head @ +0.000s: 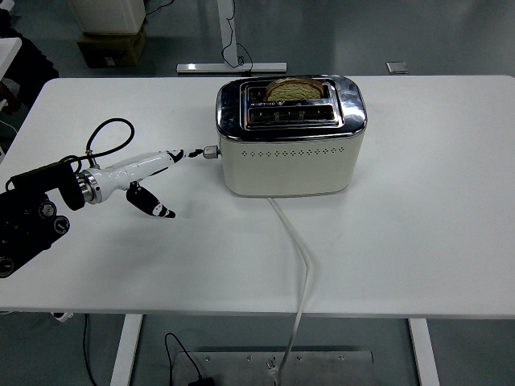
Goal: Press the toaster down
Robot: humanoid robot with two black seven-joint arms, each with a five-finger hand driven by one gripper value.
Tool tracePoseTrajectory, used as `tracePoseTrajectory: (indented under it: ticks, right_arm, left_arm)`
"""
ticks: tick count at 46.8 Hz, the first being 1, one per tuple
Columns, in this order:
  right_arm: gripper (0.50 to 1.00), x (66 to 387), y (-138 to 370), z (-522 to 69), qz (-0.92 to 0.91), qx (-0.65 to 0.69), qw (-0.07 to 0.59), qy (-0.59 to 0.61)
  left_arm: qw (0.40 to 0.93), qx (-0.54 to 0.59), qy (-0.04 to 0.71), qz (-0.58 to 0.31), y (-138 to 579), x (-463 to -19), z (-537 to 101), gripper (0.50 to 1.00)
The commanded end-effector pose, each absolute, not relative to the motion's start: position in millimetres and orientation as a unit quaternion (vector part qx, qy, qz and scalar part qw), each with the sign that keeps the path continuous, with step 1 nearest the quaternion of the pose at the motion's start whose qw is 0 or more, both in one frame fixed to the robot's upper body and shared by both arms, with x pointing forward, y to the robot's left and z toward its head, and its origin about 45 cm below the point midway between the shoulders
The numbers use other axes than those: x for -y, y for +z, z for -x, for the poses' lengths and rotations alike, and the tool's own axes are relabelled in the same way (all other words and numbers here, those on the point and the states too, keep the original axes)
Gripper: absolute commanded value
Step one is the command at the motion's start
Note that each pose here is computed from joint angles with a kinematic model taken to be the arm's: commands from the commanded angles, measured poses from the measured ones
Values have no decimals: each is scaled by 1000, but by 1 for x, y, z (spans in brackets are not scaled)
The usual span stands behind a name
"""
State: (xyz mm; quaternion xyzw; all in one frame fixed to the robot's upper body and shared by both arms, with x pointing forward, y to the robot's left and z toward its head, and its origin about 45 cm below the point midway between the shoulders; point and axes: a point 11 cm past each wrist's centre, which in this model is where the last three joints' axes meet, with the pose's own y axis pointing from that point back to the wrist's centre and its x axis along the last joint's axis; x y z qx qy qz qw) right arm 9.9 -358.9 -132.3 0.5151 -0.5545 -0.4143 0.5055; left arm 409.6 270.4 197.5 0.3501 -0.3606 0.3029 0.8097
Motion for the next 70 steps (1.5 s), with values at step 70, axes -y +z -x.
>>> tracePoseTrajectory:
  ticks: [70]
  right_arm:
    - [998,359,-132,-10,-515,555,506,-414]
  left_arm:
    - [800,34,594,-80,263,-360,-457,1000]
